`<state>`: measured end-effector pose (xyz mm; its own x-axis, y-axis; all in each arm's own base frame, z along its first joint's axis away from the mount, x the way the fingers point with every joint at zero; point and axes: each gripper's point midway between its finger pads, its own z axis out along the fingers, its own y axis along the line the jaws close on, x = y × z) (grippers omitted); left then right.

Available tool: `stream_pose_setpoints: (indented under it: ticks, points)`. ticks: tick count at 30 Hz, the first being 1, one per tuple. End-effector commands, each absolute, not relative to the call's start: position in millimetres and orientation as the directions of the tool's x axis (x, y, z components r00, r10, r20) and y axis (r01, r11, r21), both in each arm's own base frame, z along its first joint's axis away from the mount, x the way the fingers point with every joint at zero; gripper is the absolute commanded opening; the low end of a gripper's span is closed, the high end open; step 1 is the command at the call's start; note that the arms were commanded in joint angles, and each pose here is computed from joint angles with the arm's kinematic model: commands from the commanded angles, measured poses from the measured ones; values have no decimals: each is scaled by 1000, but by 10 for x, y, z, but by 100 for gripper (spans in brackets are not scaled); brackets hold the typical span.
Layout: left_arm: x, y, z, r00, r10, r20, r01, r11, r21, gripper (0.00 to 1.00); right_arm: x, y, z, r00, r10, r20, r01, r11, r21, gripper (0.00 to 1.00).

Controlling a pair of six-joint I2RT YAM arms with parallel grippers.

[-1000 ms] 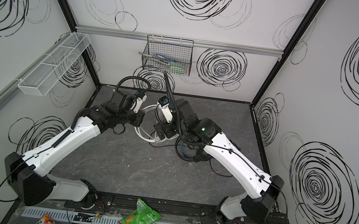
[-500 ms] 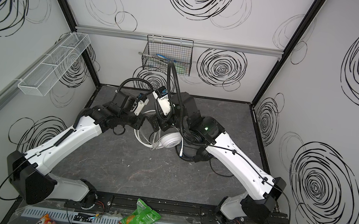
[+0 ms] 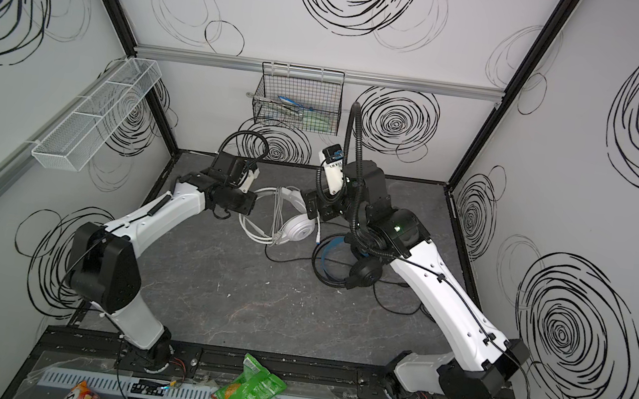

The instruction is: Wrap the headphones

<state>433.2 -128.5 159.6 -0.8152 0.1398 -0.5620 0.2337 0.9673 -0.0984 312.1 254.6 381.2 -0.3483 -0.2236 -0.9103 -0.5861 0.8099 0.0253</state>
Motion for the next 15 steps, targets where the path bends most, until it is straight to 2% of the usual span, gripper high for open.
stream_pose_setpoints:
  ticks: [1,15]
  points:
    - [4816,-1317,1956,-724,71,-686,242,958,-156,0,3133,2385,3745,-379,-188,-906,-547,835,56,97]
    - [5921,-1322,1478,-726,86,-683,248,958,-143,0,3291,2169,3468,-441,-158,-883,-504,858,98,97]
